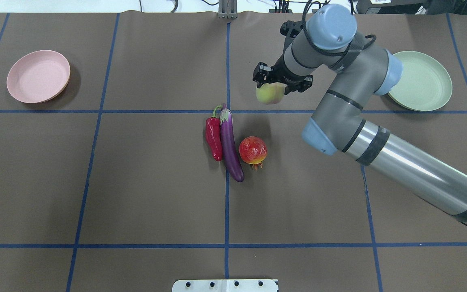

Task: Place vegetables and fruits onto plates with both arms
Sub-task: 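Carry the peach to the green plate while the left gripper nears the chili, then lower the left gripper onto the red chili pepper and grasp it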

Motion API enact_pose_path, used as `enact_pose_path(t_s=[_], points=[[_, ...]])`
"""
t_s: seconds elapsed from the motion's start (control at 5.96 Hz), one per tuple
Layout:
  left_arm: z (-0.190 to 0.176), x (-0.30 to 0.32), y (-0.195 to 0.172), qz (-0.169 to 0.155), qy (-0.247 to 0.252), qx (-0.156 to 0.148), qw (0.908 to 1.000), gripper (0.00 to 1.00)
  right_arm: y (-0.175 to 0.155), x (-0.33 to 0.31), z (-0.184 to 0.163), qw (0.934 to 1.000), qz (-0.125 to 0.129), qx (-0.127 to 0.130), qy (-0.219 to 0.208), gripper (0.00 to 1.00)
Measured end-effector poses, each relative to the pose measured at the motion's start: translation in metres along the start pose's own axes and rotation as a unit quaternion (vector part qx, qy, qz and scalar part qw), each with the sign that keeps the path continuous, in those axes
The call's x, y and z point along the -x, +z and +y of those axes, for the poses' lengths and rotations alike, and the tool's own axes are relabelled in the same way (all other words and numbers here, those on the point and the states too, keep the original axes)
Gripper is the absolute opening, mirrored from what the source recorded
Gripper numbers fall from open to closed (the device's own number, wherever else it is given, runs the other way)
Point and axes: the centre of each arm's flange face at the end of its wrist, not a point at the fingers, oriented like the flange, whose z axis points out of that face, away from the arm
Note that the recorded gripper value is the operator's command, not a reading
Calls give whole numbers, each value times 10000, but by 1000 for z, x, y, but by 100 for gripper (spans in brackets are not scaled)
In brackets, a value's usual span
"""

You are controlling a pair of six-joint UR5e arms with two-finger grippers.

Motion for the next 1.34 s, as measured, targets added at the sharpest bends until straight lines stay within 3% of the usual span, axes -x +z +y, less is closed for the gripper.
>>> enact_pose_path(t_s=[0.34, 0.67, 1.01, 1.17, 1.34], points=[[-26, -116, 43, 370, -532, 39, 9979, 100, -38, -118, -81, 9996, 275, -48, -95, 0], [-34, -251, 113, 270, -796, -73, 9964, 100, -48, -249, -147, 9963, 830, -15, -240, 0], [-43, -356, 181, 159, -829, 9, 9964, 100, -27, -350, -165, 9909, 1314, 278, -94, 0], [-56, -396, 201, 17, -860, 96, 9962, 100, -15, -383, -161, 9882, 1473, 411, 37, 84], [-65, -438, 221, -218, -859, 92, 9960, 100, -8, -405, -152, 9864, 1555, 526, 34, 100]])
